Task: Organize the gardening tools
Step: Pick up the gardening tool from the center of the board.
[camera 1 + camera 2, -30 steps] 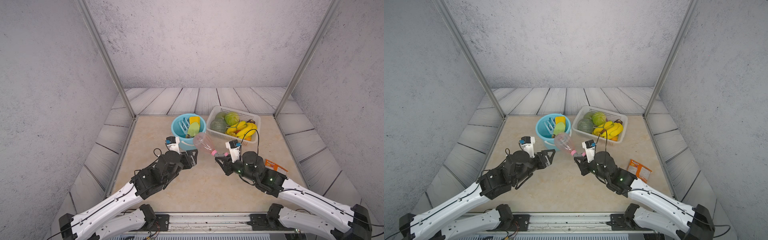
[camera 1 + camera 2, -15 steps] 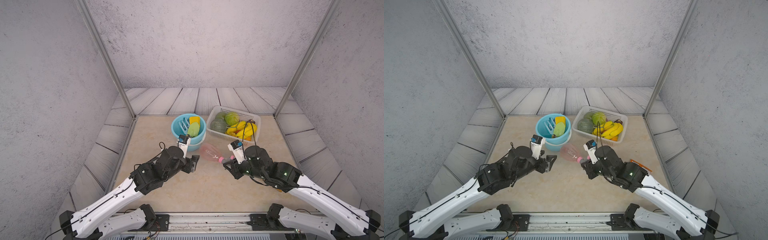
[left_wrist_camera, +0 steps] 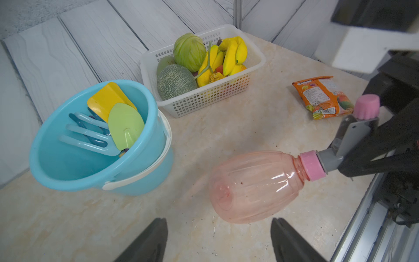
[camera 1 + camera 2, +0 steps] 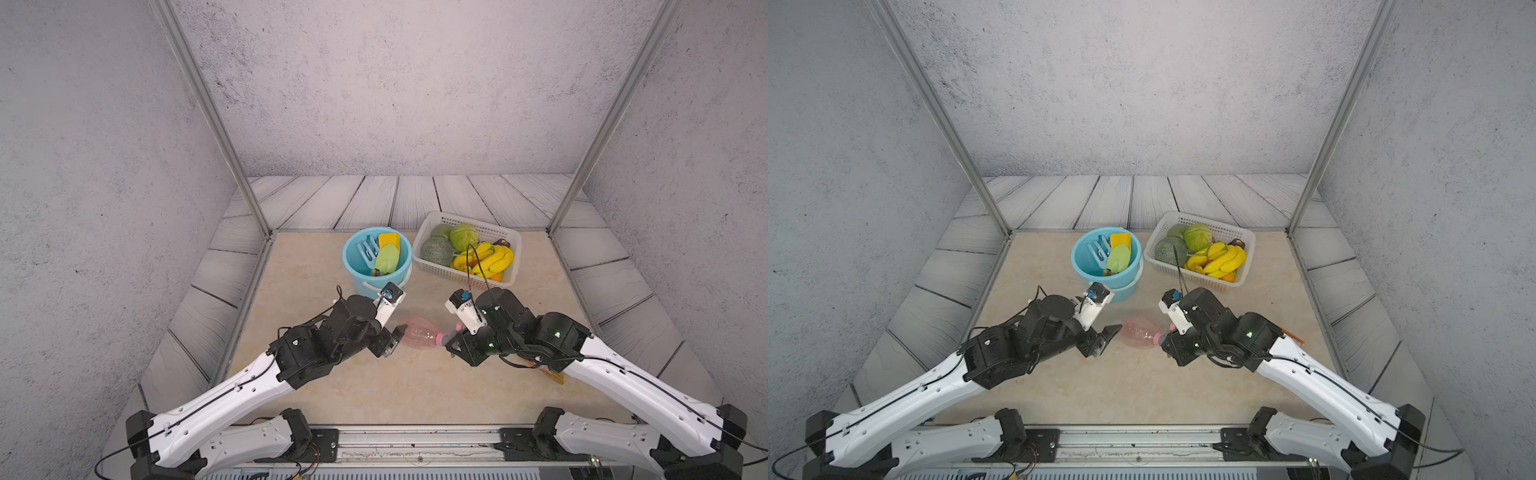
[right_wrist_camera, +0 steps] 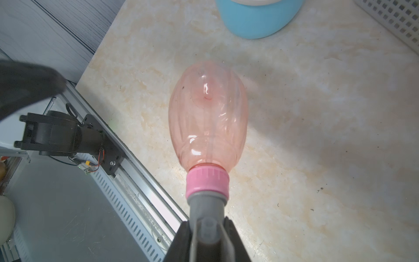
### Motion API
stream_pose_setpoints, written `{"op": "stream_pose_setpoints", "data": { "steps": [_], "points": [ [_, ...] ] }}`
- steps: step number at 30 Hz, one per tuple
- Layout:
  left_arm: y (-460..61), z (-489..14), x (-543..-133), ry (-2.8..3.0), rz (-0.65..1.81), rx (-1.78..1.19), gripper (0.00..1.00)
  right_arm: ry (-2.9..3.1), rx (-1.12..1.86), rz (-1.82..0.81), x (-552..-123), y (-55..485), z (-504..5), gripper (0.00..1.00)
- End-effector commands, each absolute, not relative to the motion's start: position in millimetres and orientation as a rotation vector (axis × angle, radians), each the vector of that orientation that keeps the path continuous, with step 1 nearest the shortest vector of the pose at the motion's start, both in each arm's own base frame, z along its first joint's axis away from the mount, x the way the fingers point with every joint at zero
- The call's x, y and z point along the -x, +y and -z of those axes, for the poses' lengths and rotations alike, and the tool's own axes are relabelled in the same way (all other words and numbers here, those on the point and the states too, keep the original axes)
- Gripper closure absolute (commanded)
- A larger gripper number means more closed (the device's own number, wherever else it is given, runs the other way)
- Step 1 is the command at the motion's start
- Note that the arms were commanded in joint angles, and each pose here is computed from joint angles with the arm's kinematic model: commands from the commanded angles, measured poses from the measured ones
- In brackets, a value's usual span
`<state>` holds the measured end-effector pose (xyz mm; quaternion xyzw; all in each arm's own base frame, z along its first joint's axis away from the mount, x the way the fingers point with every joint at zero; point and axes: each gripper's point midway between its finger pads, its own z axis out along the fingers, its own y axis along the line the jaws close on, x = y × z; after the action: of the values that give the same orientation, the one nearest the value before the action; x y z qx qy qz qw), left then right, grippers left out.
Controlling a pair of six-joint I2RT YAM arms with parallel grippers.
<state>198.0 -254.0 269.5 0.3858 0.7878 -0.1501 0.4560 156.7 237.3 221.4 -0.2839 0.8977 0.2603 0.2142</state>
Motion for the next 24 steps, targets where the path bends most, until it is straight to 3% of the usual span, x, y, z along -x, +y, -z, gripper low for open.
{"op": "stream_pose_setpoints", "data": {
  "steps": [1,10,24],
  "points": [
    [-269.8,-267.2,-192.6,1.849,0.302,-1.119,0.22,2.480,0.841,-0.790,-148.3,241.7,-233.6,1.00],
    [-303.2,-247.7,-176.4,1.713,0.236,-1.345,0.21,2.513,0.909,-0.868,-141.2,254.0,-234.8,1.00],
    [-312.4,-221.8,-165.3,1.650,0.161,-1.440,0.14,2.522,0.944,-0.989,-134.7,269.8,-238.0,1.00]
  ]
}}
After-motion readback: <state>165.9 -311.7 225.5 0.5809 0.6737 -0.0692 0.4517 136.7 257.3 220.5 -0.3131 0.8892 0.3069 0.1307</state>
